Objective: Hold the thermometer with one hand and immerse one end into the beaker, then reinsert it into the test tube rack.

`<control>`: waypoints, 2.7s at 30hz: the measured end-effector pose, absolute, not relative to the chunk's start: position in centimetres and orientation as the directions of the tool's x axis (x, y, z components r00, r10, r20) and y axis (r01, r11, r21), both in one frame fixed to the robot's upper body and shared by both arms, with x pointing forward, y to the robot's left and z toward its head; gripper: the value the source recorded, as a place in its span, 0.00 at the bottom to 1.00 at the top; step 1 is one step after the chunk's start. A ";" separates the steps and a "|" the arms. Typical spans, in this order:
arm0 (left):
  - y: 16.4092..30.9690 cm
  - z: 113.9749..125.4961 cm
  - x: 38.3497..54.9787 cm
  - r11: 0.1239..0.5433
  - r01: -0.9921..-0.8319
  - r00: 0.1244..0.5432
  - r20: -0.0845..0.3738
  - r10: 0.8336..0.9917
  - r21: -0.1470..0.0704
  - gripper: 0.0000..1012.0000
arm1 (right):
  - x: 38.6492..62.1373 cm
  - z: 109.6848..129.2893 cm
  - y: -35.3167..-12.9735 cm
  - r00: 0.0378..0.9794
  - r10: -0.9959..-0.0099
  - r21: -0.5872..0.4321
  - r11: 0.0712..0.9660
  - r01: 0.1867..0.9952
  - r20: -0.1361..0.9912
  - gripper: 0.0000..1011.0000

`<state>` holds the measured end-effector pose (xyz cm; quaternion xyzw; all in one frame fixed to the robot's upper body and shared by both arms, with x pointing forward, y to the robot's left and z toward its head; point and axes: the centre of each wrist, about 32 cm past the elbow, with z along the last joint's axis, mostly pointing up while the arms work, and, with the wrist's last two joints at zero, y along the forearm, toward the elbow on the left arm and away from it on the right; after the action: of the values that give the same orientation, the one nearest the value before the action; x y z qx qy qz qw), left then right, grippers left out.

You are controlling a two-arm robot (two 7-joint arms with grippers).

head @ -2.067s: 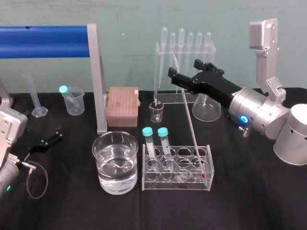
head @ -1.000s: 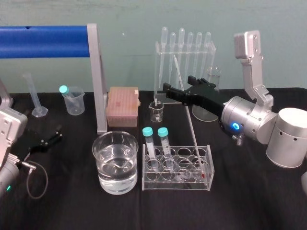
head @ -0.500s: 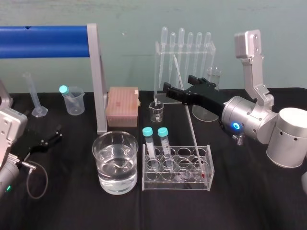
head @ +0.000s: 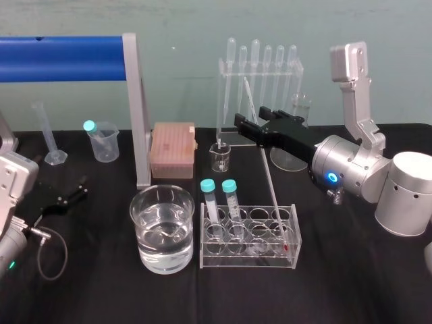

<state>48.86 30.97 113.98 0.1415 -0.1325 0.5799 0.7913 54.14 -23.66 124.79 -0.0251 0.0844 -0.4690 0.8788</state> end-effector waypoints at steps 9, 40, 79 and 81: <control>31.0 114.0 48.9 0.287 -0.955 0.292 0.374 0.880 0.070 1.00 | 54.1 124.8 -23.7 0.546 -0.829 -0.123 0.559 0.820 -0.125 0.42; 31.0 114.0 48.9 0.287 -0.955 0.292 0.374 0.880 0.070 1.00 | 54.1 124.9 -24.0 0.552 -0.825 -0.080 0.563 0.823 -0.125 0.06; 31.0 114.0 48.9 0.287 -0.955 0.292 0.374 0.880 0.070 1.00 | 56.7 129.1 -19.8 0.889 -0.457 0.539 0.744 0.395 -0.021 0.06; 31.0 114.0 48.9 0.287 -0.955 0.292 0.374 0.880 0.070 1.00 | 56.8 128.7 -19.2 0.904 -0.427 0.533 0.761 0.371 -0.021 0.06</control>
<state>48.86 30.97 113.98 0.1415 -0.1324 0.5799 0.7913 56.78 -19.24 128.70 0.2728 -0.0506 -0.2129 0.9369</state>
